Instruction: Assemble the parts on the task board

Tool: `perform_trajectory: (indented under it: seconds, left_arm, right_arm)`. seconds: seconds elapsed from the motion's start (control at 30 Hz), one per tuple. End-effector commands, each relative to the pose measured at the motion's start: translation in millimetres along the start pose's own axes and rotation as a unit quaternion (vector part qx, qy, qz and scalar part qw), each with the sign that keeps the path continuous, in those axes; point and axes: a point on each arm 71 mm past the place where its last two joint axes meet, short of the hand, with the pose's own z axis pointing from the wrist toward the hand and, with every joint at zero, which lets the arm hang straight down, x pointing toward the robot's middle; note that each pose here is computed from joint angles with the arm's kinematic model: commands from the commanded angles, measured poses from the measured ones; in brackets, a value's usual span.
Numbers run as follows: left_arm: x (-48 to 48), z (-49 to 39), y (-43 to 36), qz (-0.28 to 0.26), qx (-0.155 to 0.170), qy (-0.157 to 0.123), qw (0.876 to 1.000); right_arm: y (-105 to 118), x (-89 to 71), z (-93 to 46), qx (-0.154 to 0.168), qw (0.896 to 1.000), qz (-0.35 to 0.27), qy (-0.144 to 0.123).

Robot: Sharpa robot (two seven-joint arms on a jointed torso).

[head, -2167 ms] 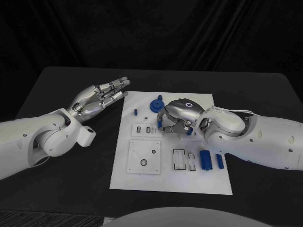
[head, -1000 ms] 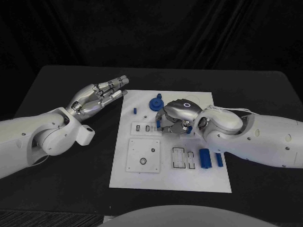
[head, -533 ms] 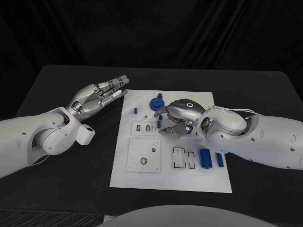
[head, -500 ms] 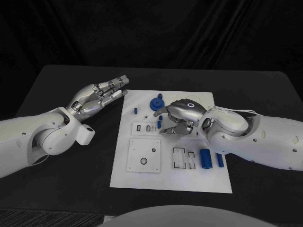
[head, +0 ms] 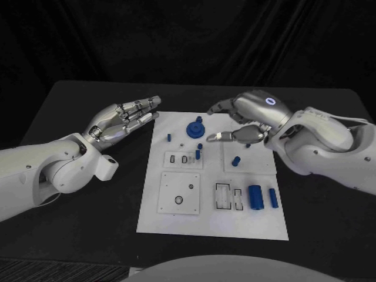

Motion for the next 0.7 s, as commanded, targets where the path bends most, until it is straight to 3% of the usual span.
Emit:
perform_trajectory:
  seconds: [0.03, 0.1, 0.17, 0.23, 0.37, 0.43, 0.53, 0.6, 0.7]
  left_arm:
    - [-3.3, 7.5, -12.3, 0.022, 0.020, -0.013, 0.999]
    - [-3.6, 11.0, -16.7, 0.030, 0.026, -0.011, 0.999]
    - [-0.3, 22.1, -31.7, 0.077, 0.051, 0.004, 0.996]
    - [5.4, 28.4, -42.0, 0.121, 0.071, 0.017, 0.990]
    - [19.7, 39.4, -58.4, 0.210, 0.109, 0.043, 0.971]
    - [26.6, 47.6, -66.8, 0.260, 0.128, 0.059, 0.955]
    - [32.7, 56.8, -73.5, 0.300, 0.136, 0.073, 0.941]
    - [35.8, 63.3, -75.7, 0.318, 0.124, 0.082, 0.936]
    - [33.6, 70.8, -76.0, 0.330, 0.111, 0.097, 0.932]
  right_arm:
    - [-11, -29.9, -3.2, 0.015, 0.996, 0.024, -0.089]
    - [-18, -38.1, -6.3, 0.027, 0.994, 0.032, -0.105]
    - [-35, -52.3, -15.3, 0.059, 0.987, 0.064, -0.134]
    - [-47, -58.4, -21.2, 0.084, 0.982, 0.092, -0.145]
    - [-66, -63.0, -32.2, 0.123, 0.970, 0.139, -0.157]
    - [-74, -62.9, -38.3, 0.138, 0.965, 0.153, -0.161]
    - [-80, -60.5, -43.3, 0.144, 0.964, 0.158, -0.161]
    - [-81, -56.4, -45.3, 0.142, 0.966, 0.155, -0.153]
    - [-81, -49.0, -46.0, 0.133, 0.971, 0.145, -0.139]
